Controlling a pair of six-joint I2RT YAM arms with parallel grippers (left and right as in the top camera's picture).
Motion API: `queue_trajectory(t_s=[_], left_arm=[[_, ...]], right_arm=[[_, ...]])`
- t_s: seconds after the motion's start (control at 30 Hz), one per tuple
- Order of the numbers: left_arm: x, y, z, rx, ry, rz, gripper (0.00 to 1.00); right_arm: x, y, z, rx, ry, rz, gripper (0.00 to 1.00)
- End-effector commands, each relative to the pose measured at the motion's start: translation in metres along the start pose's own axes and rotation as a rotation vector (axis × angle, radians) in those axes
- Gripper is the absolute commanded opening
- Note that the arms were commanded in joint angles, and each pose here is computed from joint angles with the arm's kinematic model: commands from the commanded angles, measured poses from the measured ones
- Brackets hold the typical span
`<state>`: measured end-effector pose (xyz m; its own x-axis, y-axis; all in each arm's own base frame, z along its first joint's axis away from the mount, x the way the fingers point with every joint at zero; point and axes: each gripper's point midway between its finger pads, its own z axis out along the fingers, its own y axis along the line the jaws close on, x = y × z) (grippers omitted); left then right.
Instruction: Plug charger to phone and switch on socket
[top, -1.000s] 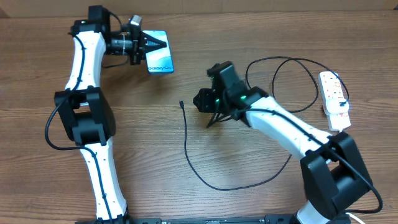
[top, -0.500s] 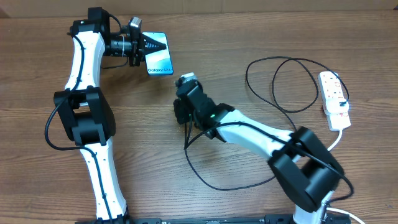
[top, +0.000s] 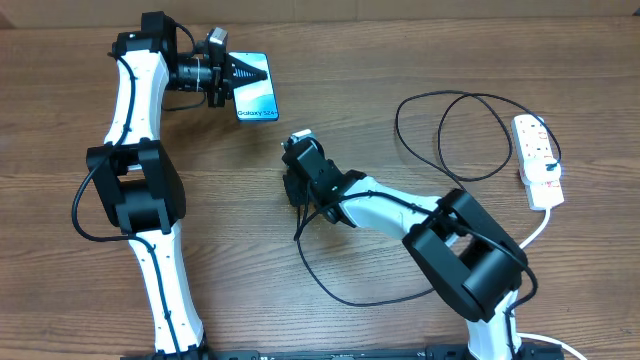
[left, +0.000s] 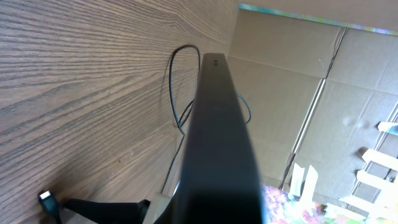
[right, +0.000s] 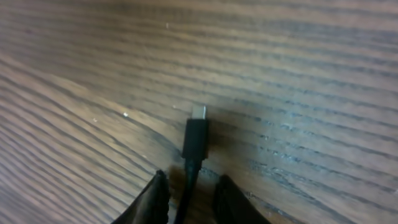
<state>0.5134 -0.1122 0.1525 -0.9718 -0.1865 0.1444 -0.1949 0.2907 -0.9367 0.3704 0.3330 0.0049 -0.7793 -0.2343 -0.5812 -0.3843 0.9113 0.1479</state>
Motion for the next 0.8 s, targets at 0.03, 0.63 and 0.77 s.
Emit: queue_trajectory(t_s=[0.03, 0.63, 0.77], left_arm=[[0.005, -0.020, -0.003, 0.031, 0.002, 0.063, 0.04], [0.006, -0.020, -0.003, 0.032, 0.006, 0.052, 0.04], [0.007, -0.020, -0.003, 0.031, 0.007, 0.045, 0.04]], right_arm=[[-0.001, -0.003, 0.005, 0.010, -0.009, -0.004, 0.22], [-0.005, -0.006, 0.015, 0.010, -0.043, 0.005, 0.17], [-0.001, -0.006, 0.015, 0.012, -0.024, 0.003, 0.15]])
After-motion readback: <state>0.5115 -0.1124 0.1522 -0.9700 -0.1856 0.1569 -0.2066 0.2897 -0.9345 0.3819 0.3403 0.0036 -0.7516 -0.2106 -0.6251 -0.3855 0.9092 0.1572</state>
